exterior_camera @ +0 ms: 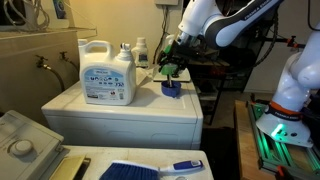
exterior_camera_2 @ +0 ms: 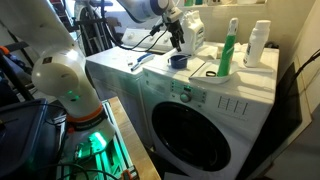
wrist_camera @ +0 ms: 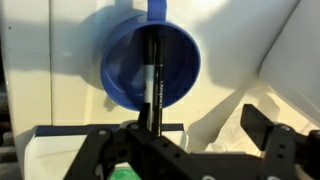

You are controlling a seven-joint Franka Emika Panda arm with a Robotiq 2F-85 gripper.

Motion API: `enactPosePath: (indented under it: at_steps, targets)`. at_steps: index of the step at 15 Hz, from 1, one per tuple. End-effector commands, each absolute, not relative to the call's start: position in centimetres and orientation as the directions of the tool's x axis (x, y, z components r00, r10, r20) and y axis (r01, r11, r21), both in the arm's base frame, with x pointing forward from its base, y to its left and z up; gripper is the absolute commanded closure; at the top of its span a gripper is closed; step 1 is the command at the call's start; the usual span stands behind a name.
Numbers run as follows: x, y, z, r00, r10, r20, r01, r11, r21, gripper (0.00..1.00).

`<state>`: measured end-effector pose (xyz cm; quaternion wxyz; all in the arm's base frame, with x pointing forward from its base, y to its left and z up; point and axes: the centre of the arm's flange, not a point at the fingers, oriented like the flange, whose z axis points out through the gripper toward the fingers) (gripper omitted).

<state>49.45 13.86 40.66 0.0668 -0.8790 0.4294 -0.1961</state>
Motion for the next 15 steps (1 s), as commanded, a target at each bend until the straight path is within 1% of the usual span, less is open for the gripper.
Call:
enactPosePath:
  at_steps: [1,3,5,7,9,11,12,13,15]
  targets:
    - [50.2,14.2,40.2,0.548,-0.786,0.285,-0.733,-0.616,-0.289,0.02]
    - [52.2,14.6,40.3,0.574,-0.762,0.299,-0.724,-0.643,-0.250,0.00]
    - [54.6,15.1,40.3,0.603,-0.734,0.311,-0.722,-0.668,-0.178,0.00]
    - [56.6,15.3,40.1,0.617,-0.705,0.349,-0.736,-0.674,-0.061,0.02]
    - [58.3,14.6,39.5,0.595,-0.701,0.393,-0.775,-0.629,0.052,0.01]
    - [59.0,13.9,39.2,0.581,-0.725,0.370,-0.808,-0.569,0.154,0.00]
    - [58.8,13.6,39.4,0.571,-0.763,0.304,-0.820,-0.546,0.171,0.00]
    - [57.0,13.2,39.3,0.585,-0.727,0.359,-0.802,-0.583,0.125,0.00]
    - [57.4,13.5,39.1,0.585,-0.730,0.354,-0.804,-0.580,0.132,0.00]
